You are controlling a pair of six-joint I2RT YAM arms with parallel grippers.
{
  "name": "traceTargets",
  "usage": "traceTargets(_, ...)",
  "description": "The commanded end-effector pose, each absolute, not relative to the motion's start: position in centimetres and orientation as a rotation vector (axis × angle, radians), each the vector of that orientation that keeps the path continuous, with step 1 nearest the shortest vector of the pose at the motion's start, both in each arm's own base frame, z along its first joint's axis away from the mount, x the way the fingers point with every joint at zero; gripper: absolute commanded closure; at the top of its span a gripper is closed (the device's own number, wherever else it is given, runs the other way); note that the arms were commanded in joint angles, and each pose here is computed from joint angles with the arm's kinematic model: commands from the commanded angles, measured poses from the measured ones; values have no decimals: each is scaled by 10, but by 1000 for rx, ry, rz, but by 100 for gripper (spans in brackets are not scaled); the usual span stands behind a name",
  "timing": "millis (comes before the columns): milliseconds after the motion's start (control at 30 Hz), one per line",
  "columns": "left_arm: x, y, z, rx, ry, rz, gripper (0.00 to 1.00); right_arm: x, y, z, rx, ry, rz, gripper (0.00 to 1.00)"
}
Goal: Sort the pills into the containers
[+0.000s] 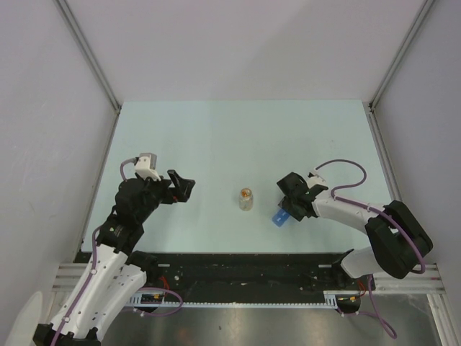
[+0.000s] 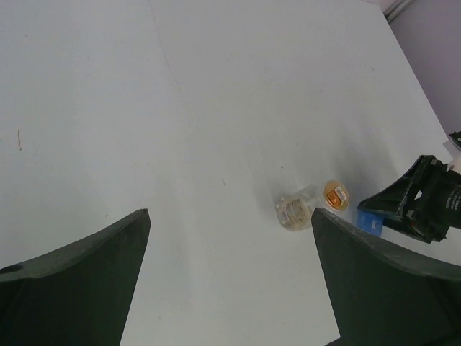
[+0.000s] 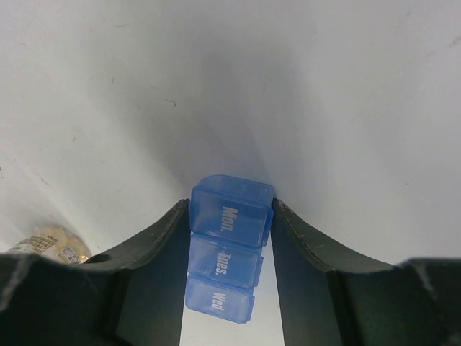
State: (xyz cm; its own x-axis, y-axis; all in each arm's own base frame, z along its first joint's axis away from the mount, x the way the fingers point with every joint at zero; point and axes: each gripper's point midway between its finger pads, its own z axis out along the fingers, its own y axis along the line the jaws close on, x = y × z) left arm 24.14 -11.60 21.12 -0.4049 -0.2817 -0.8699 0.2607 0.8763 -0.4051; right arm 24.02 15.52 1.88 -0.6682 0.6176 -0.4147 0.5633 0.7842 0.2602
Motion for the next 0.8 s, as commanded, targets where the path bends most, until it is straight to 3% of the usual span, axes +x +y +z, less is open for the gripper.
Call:
traceTargets(0, 237, -121, 211, 7, 1899, -620, 0, 208, 132, -18, 844, 2631, -27, 58)
traceTargets(100, 235, -122, 212, 12, 1900, -627, 0, 211, 138, -15, 815, 2648, 29, 74)
traceTargets(167, 234, -124, 214, 24, 1899, -643, 0, 215, 147, -11, 732, 2675, 110, 99)
traceTargets(333, 228, -135, 227, 93, 1879, -706, 0, 227, 170, 18, 442, 2664, 335, 100)
traceTargets(500, 207, -157, 256, 237, 1821, -855, 0, 242, 199, 103, 119, 2393, 639, 100)
traceTargets(600, 195, -167, 272, 283, 1786, -929, 0, 233, 235, 176, -176, 2121, 930, 98)
traceTargets(767, 174, -181, 297, 329, 1743, -1056, 0, 196, 262, 246, -498, 1825, 1191, 96)
